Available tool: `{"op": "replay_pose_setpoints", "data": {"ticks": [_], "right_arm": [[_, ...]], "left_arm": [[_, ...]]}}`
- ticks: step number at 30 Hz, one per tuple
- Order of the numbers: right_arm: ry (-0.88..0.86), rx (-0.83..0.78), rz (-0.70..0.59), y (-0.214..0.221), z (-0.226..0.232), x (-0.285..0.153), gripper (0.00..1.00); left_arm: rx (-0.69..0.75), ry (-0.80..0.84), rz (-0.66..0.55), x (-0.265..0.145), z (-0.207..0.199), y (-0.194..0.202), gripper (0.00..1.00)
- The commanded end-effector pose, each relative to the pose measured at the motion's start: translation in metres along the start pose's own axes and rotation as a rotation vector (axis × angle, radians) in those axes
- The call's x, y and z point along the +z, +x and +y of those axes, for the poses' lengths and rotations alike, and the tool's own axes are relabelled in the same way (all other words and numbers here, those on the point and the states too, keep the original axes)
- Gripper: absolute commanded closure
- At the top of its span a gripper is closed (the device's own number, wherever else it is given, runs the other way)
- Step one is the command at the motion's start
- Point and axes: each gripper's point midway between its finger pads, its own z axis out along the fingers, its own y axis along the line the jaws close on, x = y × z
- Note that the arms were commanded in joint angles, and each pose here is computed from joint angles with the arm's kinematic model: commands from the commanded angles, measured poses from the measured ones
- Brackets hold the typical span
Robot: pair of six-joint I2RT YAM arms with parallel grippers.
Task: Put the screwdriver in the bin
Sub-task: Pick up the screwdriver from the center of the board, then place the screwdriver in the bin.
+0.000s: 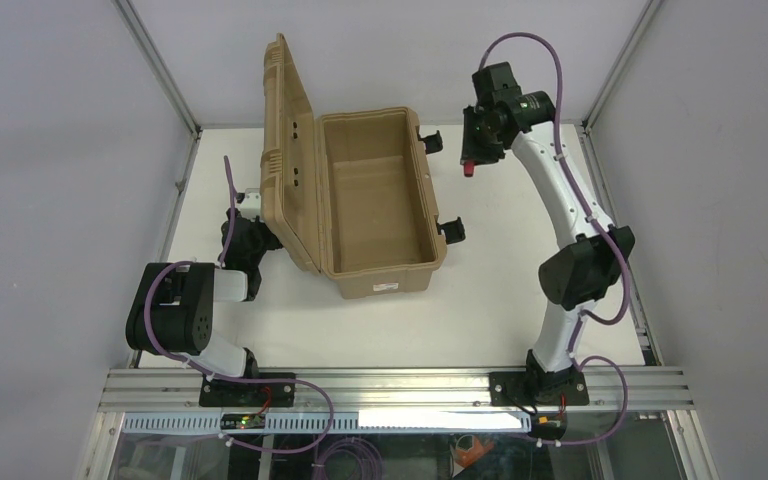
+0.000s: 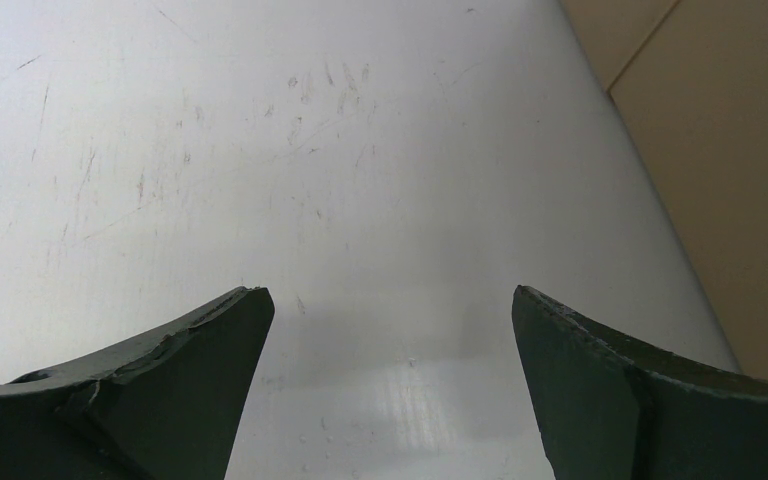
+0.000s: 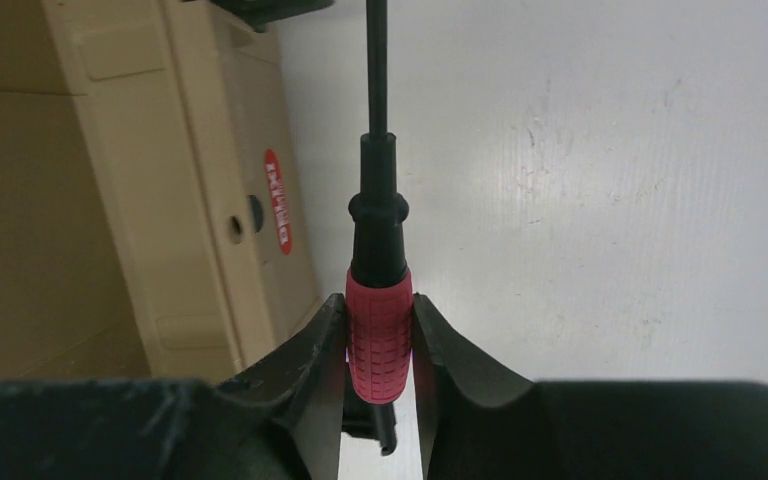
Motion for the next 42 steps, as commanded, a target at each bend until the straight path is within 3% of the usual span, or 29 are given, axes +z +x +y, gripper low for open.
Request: {"op": "replay_pose_setpoints", "data": {"ticks": [1, 19, 30, 42], "right_arm": [[-0.083, -0.016, -0.101, -0.017, 0.031, -0.055, 1.0], [-0.324, -0.119, -0.073, 0.007, 0.163, -0.074, 1.0], [-0.285, -0.133, 0.031, 0.04, 0.198, -0.024, 1.0], [-0.125, -0.106, 0.151, 0.079, 0.192, 0.053, 1.0]], "left_arm": [[-0.01, 0.021, -0.063, -0.001, -0.003, -0.019, 0.01], [-0.01, 0.021, -0.063, -0.001, -0.003, -0.019, 0.01], [-0.01, 0.019, -0.063, -0.001, -0.003, -0.019, 0.01], [-0.01, 0.02, -0.063, -0.001, -0.003, -0.019, 0.01]]}}
